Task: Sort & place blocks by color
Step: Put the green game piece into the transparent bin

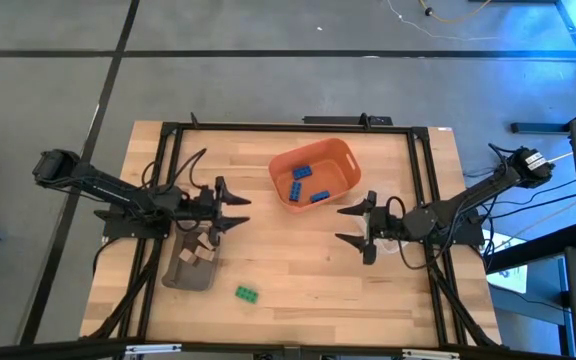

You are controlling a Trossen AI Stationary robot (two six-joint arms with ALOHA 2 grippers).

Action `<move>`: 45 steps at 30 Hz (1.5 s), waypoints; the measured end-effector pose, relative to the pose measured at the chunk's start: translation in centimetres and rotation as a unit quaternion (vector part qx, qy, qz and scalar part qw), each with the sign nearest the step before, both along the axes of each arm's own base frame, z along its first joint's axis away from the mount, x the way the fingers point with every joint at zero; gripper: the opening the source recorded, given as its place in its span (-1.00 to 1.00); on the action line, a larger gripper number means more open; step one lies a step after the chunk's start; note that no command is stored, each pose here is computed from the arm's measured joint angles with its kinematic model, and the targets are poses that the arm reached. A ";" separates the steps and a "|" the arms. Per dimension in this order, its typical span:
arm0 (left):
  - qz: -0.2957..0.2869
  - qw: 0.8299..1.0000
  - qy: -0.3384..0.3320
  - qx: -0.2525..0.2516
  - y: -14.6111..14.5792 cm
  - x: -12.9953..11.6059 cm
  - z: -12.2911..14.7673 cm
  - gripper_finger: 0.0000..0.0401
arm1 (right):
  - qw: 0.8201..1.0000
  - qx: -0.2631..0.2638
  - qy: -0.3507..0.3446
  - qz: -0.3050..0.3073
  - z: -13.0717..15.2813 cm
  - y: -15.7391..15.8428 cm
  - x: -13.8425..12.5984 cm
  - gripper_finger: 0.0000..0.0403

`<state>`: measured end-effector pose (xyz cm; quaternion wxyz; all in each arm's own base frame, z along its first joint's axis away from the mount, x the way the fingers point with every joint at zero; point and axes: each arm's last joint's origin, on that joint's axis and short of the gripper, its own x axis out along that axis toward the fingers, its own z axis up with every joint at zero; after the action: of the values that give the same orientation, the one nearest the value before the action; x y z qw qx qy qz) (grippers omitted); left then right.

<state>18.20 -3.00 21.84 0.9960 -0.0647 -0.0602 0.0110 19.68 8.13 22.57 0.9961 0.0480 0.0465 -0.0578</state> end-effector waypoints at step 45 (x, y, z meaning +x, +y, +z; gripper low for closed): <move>-0.082 0.997 -0.003 0.013 -0.5 0.0 0.0 0.05 | 1.000 0.000 0.000 -0.003 0.0 -0.1 0.0 0.57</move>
<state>18.16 -3.50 21.85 0.9942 -0.0567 -0.0573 -0.0719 19.72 8.03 22.56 0.9959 0.0485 0.0464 -0.0607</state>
